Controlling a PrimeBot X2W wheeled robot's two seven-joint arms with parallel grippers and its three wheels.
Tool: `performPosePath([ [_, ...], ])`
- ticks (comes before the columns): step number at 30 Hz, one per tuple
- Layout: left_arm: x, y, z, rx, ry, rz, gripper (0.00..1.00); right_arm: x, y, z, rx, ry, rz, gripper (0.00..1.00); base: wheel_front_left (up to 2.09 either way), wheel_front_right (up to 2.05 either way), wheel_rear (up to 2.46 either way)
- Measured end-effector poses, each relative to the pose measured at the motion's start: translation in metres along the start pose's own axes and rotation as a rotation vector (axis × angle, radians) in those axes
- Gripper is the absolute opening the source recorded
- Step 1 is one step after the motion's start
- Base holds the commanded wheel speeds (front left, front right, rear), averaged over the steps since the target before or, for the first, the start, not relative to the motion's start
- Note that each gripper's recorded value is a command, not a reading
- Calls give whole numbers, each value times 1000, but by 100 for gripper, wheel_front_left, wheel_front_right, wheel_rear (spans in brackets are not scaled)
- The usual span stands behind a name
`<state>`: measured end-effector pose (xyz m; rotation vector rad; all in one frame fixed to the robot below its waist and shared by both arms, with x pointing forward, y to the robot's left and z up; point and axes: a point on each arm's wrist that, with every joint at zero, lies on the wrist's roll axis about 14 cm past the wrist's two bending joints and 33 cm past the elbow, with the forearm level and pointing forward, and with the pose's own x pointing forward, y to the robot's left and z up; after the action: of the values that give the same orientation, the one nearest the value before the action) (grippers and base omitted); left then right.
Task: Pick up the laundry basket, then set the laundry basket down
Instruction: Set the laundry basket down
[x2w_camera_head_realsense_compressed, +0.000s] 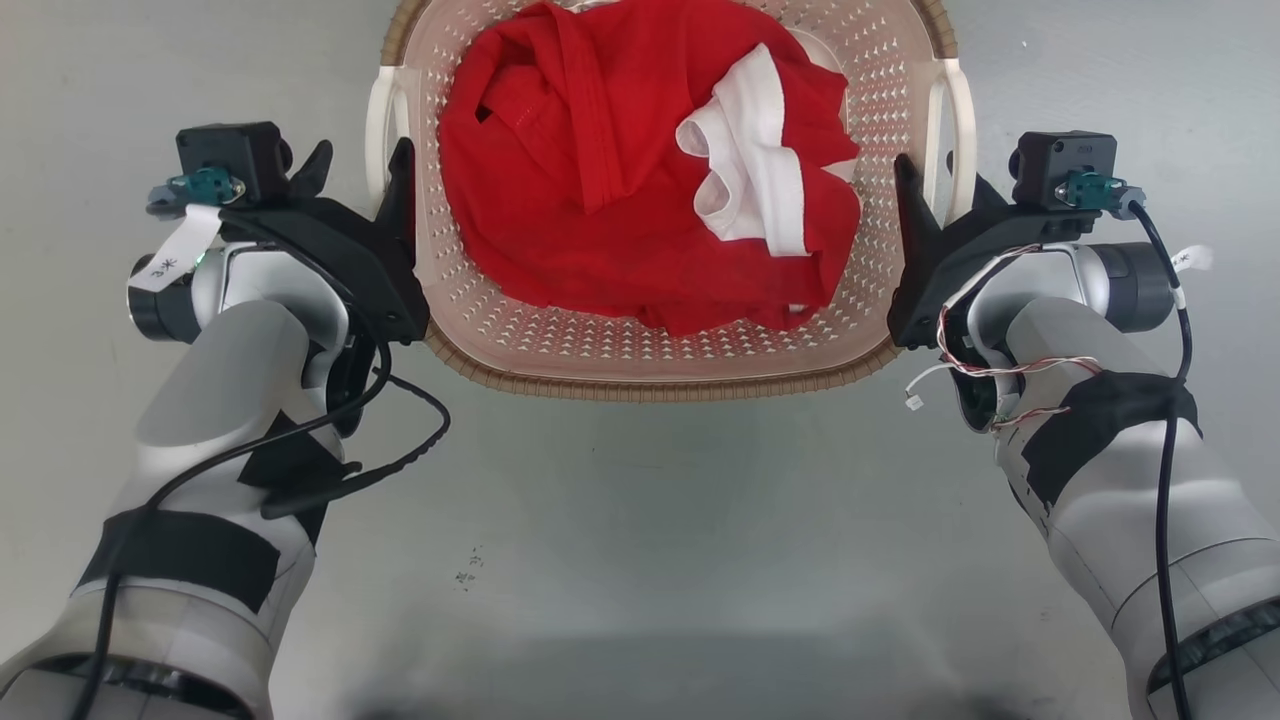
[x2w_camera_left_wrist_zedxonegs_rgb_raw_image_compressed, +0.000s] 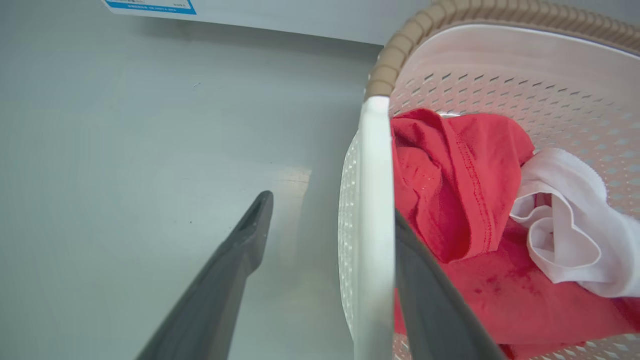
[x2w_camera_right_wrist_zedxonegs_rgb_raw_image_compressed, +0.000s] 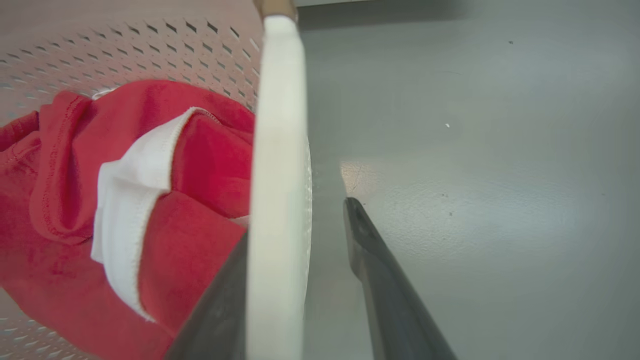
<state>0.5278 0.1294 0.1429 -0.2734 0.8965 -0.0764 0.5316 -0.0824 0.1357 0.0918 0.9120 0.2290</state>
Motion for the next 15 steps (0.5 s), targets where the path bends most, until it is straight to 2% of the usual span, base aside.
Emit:
performPosePath([
  [1, 0, 0, 0, 0, 0, 0, 100, 0, 0, 0, 0, 0, 0, 70, 0, 0, 0],
  [9, 0, -10, 6, 5, -3, -26, 100, -2, 7, 5, -9, -10, 31, 80, 0, 0, 0],
  [15, -7, -19, 14, 10, -18, -46, 100, -11, 18, 10, -8, -31, 64, 97, 0, 0, 0],
])
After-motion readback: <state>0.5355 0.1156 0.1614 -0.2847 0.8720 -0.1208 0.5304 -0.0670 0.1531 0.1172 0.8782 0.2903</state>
